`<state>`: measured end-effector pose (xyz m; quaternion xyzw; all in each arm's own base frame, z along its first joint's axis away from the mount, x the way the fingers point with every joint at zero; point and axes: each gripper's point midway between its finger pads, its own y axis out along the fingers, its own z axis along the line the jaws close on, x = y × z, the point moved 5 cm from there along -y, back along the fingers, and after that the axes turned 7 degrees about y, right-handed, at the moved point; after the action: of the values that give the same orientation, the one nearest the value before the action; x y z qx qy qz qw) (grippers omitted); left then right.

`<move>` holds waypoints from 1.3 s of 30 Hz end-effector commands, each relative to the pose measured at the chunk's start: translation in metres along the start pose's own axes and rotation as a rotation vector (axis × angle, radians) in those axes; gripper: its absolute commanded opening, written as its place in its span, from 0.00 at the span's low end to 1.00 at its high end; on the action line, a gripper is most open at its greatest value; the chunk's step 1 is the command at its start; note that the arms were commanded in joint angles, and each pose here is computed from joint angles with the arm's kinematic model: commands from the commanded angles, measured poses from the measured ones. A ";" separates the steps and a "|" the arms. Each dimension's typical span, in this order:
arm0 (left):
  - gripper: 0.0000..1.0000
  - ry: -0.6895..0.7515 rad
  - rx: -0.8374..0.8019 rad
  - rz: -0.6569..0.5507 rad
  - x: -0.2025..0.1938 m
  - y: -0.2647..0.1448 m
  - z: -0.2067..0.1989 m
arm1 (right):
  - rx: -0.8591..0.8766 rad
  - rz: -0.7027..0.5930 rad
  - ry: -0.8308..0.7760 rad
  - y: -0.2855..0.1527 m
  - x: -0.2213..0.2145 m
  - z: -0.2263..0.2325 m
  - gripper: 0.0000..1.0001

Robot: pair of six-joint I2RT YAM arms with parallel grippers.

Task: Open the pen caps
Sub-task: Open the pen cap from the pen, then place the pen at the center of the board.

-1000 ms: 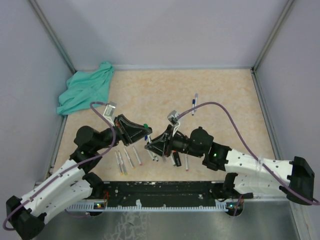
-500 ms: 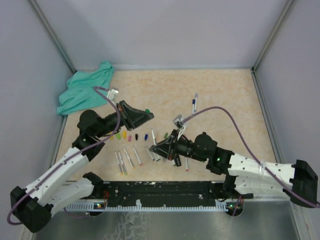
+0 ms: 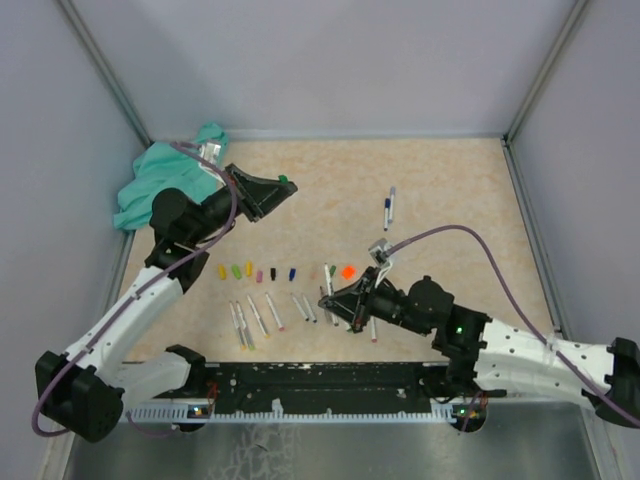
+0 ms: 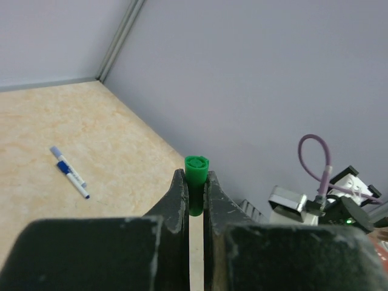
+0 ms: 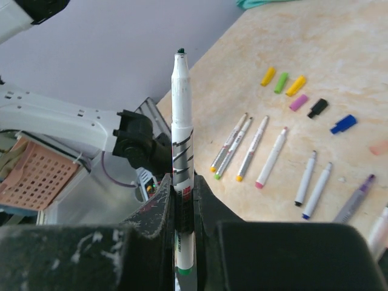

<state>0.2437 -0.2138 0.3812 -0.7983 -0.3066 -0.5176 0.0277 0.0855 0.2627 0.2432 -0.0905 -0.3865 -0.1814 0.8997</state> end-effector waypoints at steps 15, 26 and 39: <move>0.00 0.300 0.291 0.375 -0.064 -0.042 0.072 | -0.615 -0.195 -0.012 -0.094 0.010 -0.087 0.00; 0.00 0.306 0.280 0.370 -0.065 -0.045 0.070 | -0.826 -0.202 0.001 -0.119 0.000 -0.114 0.00; 0.00 0.310 0.303 0.392 -0.071 -0.047 0.076 | -1.074 -0.066 -0.005 -0.103 -0.025 -0.138 0.00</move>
<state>0.2612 -0.1840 0.2747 -0.7463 -0.2124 -0.5622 0.2859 0.1114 0.1220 0.1204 -0.5258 -0.2559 -0.3516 0.7311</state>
